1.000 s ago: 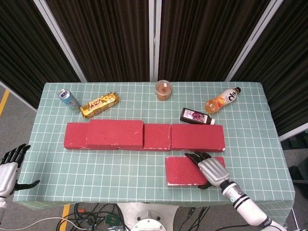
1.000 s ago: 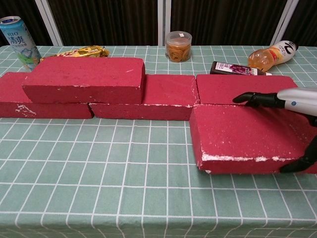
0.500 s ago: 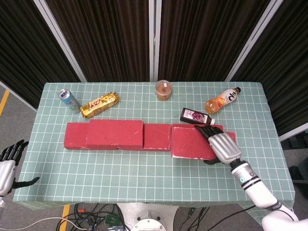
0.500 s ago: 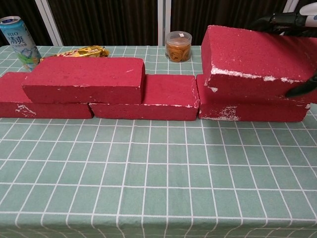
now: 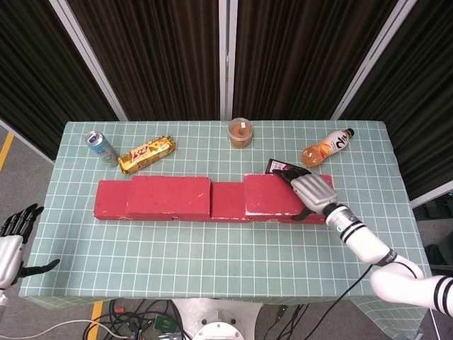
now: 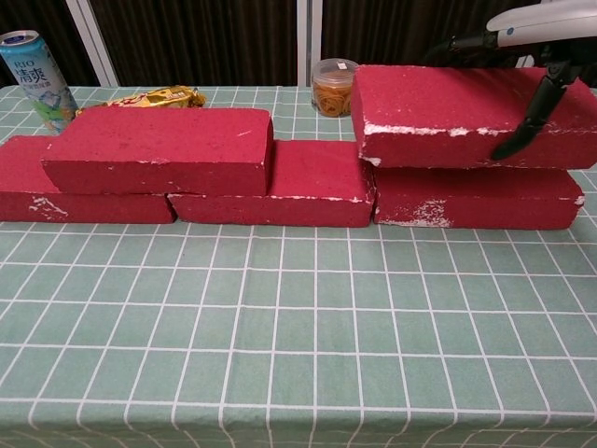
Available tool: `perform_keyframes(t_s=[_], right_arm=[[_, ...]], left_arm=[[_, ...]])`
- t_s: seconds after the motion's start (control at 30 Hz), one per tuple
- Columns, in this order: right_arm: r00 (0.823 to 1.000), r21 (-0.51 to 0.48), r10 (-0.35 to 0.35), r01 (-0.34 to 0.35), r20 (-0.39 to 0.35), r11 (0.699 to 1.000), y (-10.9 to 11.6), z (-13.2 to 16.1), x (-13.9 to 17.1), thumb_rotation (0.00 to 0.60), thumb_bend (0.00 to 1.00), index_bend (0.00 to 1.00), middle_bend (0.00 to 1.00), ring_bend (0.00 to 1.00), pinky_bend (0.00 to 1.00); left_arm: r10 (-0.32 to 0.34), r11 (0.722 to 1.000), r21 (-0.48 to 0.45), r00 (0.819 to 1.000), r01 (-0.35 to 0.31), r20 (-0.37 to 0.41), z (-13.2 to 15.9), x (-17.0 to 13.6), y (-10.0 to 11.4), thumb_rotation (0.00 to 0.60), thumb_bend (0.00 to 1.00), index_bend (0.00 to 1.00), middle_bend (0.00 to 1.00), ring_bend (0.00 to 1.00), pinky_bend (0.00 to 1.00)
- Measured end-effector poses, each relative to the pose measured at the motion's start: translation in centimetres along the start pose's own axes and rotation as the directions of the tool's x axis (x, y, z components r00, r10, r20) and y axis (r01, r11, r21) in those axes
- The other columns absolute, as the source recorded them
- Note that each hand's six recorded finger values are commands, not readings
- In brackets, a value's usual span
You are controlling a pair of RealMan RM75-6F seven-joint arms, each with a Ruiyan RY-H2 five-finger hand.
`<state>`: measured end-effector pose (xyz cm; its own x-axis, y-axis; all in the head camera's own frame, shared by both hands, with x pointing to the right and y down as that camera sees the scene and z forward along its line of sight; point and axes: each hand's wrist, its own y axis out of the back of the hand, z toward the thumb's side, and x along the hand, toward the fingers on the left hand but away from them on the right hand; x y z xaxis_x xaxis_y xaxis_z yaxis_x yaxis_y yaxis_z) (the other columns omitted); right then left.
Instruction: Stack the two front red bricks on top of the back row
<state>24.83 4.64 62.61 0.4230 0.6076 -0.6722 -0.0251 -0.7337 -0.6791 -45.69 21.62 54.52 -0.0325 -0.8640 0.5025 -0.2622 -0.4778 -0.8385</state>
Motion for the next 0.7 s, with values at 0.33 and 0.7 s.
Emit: perform_keyframes(t_s=[0.33, 0.7], right_arm=[[0.999, -0.039, 0.051, -0.051, -0.018, 0.998, -1.7, 1.7, -1.9, 0.6, 0.02, 0.0, 0.2, 0.11, 0.15], [0.997, -0.034, 0.077, -0.078, -0.032, 0.996, -1.4, 3.8, -3.7, 0.6, 0.02, 0.0, 0.2, 0.11, 0.14]], left_arm=[[-0.024, 1.0, 0.001, 1.0, 0.024, 0.009, 0.3, 0.1, -0.5, 0.6, 0.0, 0.03, 0.0, 0.0, 0.0], [-0.047, 0.998, -0.035, 0.999, 0.047, -0.003, -0.1, 0.1, -0.7, 0.6, 0.0, 0.03, 0.0, 0.0, 0.0]])
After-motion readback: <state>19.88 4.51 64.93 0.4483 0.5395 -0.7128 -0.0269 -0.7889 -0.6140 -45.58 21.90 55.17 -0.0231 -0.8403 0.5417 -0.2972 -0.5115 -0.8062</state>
